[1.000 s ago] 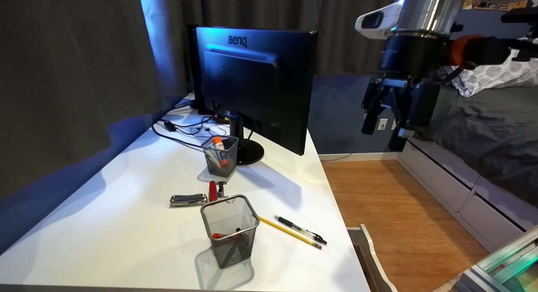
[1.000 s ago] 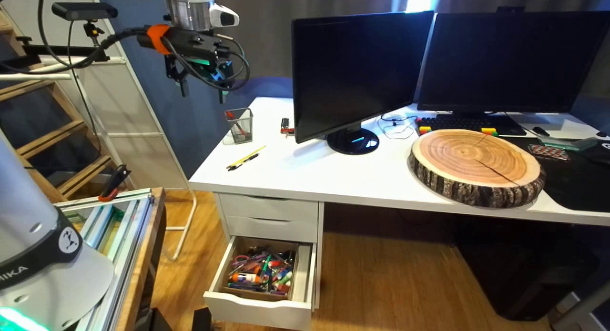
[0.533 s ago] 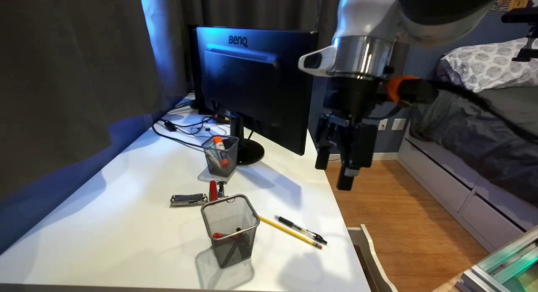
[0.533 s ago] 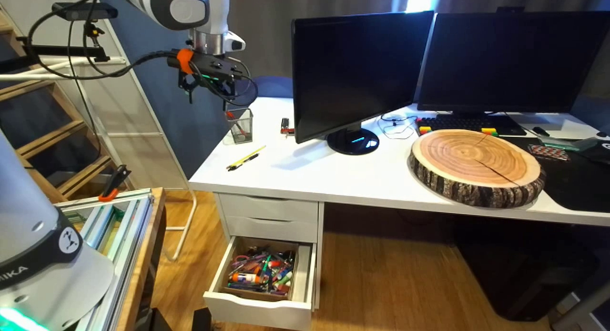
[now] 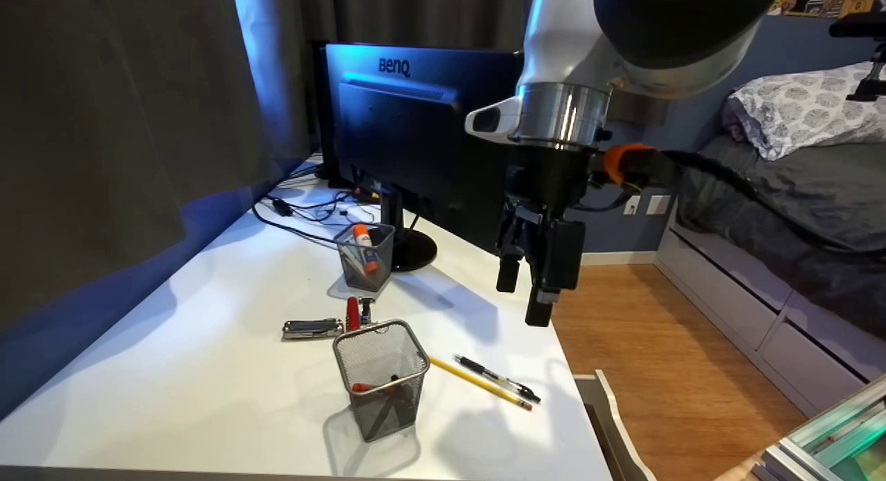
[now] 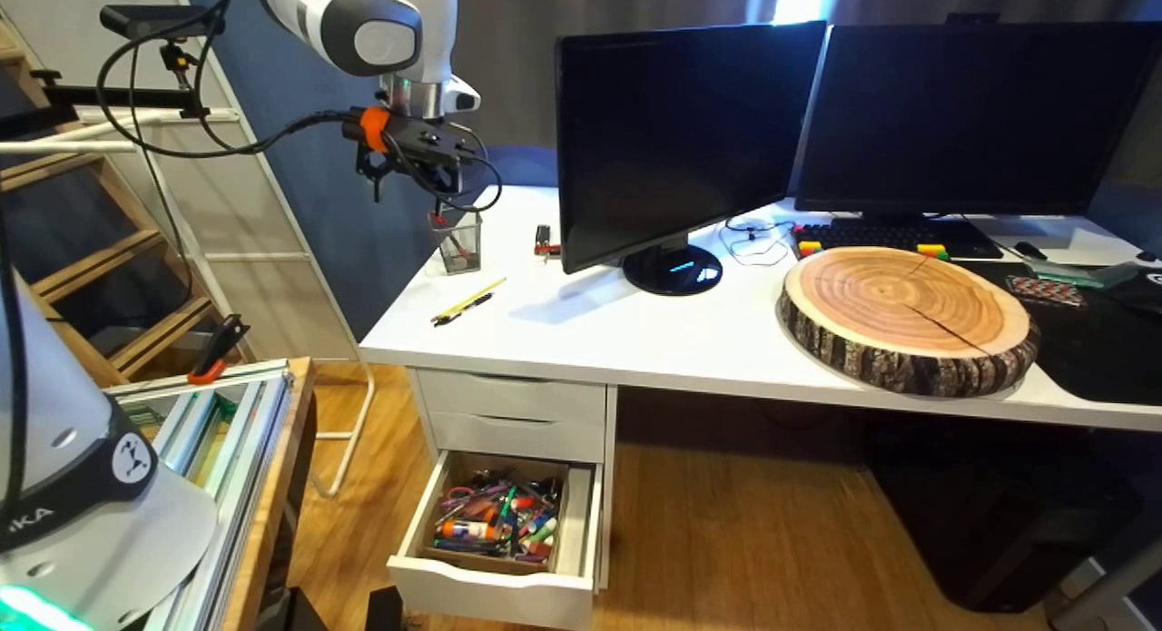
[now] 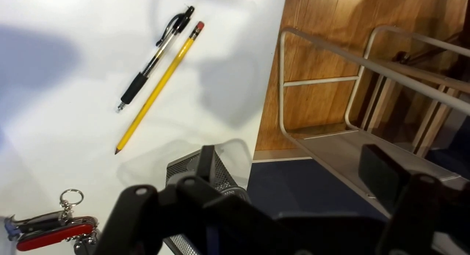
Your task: Pick up the yellow pencil and put it in the gray pencil holder
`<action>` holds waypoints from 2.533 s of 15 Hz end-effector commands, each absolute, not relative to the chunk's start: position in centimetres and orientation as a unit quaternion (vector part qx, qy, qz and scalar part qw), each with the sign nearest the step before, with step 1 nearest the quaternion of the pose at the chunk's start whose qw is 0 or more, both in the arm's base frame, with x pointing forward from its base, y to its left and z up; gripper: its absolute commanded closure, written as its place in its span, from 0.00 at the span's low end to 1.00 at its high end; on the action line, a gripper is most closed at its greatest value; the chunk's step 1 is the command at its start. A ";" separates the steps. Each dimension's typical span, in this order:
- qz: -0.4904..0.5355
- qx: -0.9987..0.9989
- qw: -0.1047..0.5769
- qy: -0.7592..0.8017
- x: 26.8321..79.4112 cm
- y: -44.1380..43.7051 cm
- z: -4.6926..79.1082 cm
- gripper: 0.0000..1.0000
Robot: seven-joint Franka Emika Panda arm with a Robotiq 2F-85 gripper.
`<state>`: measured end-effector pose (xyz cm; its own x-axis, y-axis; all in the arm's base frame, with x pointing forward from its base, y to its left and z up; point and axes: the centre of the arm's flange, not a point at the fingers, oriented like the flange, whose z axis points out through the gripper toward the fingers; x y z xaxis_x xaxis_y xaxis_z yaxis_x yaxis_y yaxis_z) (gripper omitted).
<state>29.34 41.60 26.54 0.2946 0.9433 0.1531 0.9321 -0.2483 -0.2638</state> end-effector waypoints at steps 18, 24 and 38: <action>-0.077 -0.811 0.069 -0.576 33.4 47.2 14.9 0.00; -0.080 -0.820 0.046 -0.564 33.5 48.7 11.9 0.00; -0.080 -0.832 0.021 -0.548 35.1 48.4 10.1 0.48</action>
<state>34.97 47.72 10.61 0.3763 0.9122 0.1619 0.9210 -0.3873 0.0416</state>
